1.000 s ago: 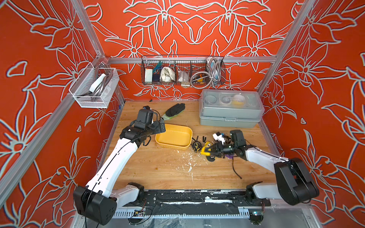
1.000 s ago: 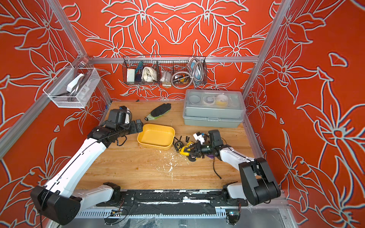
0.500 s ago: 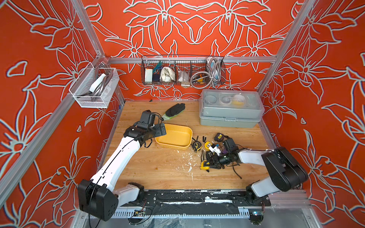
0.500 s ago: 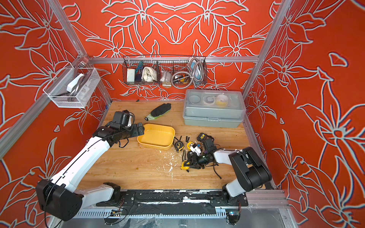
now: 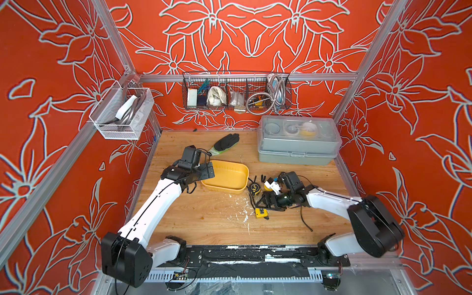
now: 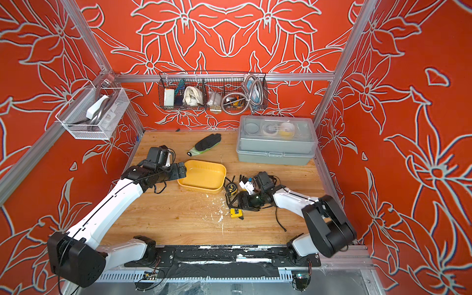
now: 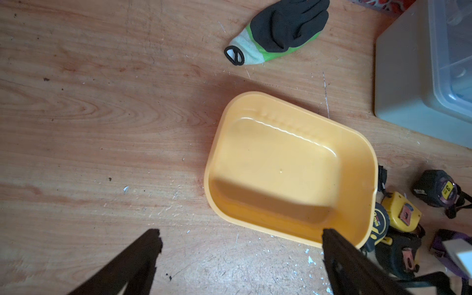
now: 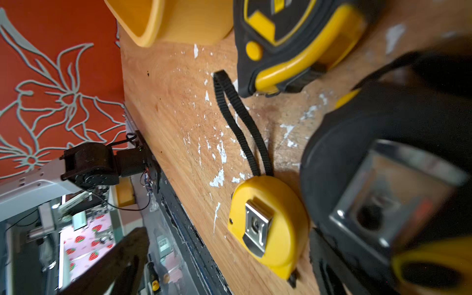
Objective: Take the tape measure out of the storage box
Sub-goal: Place the tape measure at the center of the board, then reset both arms
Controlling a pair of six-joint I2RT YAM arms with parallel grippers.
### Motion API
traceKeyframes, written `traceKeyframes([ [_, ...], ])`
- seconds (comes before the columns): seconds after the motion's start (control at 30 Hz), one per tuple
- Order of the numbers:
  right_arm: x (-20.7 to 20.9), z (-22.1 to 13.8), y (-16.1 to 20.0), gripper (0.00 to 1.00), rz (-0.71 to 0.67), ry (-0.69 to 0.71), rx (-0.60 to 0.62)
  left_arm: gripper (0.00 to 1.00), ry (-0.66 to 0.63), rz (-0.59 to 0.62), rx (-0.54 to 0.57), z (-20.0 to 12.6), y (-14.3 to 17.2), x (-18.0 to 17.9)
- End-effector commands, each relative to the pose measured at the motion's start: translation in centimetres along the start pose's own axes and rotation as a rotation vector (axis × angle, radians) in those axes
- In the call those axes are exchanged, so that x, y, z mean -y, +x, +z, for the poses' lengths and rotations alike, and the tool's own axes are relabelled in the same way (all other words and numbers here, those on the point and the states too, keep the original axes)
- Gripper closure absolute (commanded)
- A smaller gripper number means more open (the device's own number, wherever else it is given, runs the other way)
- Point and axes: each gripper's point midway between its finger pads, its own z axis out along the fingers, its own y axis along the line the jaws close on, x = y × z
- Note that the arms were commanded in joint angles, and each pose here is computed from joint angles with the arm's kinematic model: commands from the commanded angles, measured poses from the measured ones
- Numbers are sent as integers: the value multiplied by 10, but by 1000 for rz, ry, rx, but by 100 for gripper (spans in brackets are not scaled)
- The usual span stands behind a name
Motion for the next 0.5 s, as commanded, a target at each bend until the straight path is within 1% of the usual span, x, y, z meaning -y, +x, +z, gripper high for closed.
traceKeyframes([
  [0.0,-10,-31,-12,0,-116,117,80,0,-48,28,61,-1,-8,-11],
  [0.1,-33,-67,-39,0,-256,179,232,0,-134,47,88,11,-8,-27],
  [0.2,-28,-107,-73,0,-348,371,430,0,-245,58,145,23,-11,-48],
  [0.23,-16,-125,-85,0,-352,493,517,0,-277,71,171,25,-13,-54],
  [0.3,19,-172,-102,0,-296,790,704,0,-336,70,203,31,-14,-70],
  [0.33,34,-194,-105,0,-266,909,787,0,-363,55,203,37,-11,-83],
  [0.37,46,-209,-107,0,-250,976,855,0,-386,43,188,42,-6,-95],
  [0.4,55,-219,-108,0,-232,1007,912,0,-403,50,174,47,-2,-103],
  [0.47,83,-238,-102,0,-141,1069,980,0,-473,68,185,52,1,-122],
])
